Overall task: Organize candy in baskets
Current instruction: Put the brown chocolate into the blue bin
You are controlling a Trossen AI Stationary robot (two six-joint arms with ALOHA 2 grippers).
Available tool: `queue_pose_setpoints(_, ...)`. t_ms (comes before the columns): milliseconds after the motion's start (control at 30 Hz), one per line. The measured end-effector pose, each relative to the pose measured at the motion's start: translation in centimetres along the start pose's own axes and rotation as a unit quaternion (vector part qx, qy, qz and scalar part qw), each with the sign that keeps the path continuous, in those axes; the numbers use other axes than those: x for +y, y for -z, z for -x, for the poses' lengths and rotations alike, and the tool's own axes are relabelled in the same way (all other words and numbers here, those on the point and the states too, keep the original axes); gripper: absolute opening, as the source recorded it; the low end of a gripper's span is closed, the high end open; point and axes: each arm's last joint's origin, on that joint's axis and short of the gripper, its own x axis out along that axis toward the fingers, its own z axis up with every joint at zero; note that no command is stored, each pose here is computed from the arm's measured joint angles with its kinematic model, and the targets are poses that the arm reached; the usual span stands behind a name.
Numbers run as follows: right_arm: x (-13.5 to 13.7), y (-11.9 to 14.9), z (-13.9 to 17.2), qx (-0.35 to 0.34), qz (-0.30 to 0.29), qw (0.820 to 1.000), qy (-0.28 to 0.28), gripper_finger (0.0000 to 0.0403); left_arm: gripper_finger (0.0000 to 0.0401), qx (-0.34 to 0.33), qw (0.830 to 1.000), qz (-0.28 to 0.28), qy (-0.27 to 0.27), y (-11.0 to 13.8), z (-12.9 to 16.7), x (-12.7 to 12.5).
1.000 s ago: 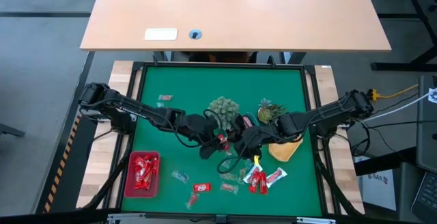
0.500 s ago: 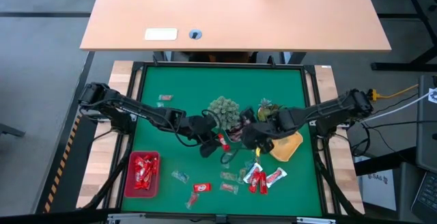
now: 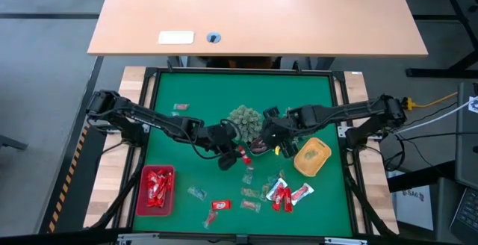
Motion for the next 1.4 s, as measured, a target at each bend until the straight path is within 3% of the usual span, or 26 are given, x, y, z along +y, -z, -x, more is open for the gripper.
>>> queue_pose_setpoints(133,0.1,0.0,0.0,-0.001,0.001,1.0,-0.001,0.001,0.0185,0.026,0.999,0.004,-0.032,0.1,0.0,1.1)
queue_pose_setpoints(267,0.0,0.0,0.0,0.0,-0.011,1.0,-0.001,0.0045,0.0185,0.066,0.995,0.015,-0.078,0.4,0.0,2.6)
queue_pose_setpoints(467,0.0,0.0,0.0,0.001,-0.023,1.0,0.003,0.0101,0.0185,0.143,0.976,0.037,-0.162,1.1,0.6,5.1)
queue_pose_setpoints(600,0.0,0.0,0.0,0.001,-0.023,1.0,0.002,0.0121,0.0185,0.186,0.951,0.068,-0.237,1.9,1.5,6.5)
queue_pose_setpoints(767,0.1,0.0,0.0,-0.001,-0.023,1.0,-0.001,0.0126,0.0185,0.22,0.905,0.119,-0.345,3.0,2.9,7.7)
queue_pose_setpoints(900,0.1,0.0,0.0,-0.001,-0.023,1.0,-0.001,0.0126,0.0185,0.236,0.874,0.127,-0.405,3.6,3.9,8.3)
queue_pose_setpoints(1267,0.1,0.0,0.0,-0.002,-0.023,1.0,-0.001,0.0127,0.0185,0.229,0.85,0.153,-0.449,6.2,3.3,10.7)
queue_pose_setpoints(1400,0.0,-0.1,0.0,-0.003,-0.024,1.0,0.0,0.0127,0.0185,0.21,0.856,0.173,-0.439,6.8,2.6,11.5)
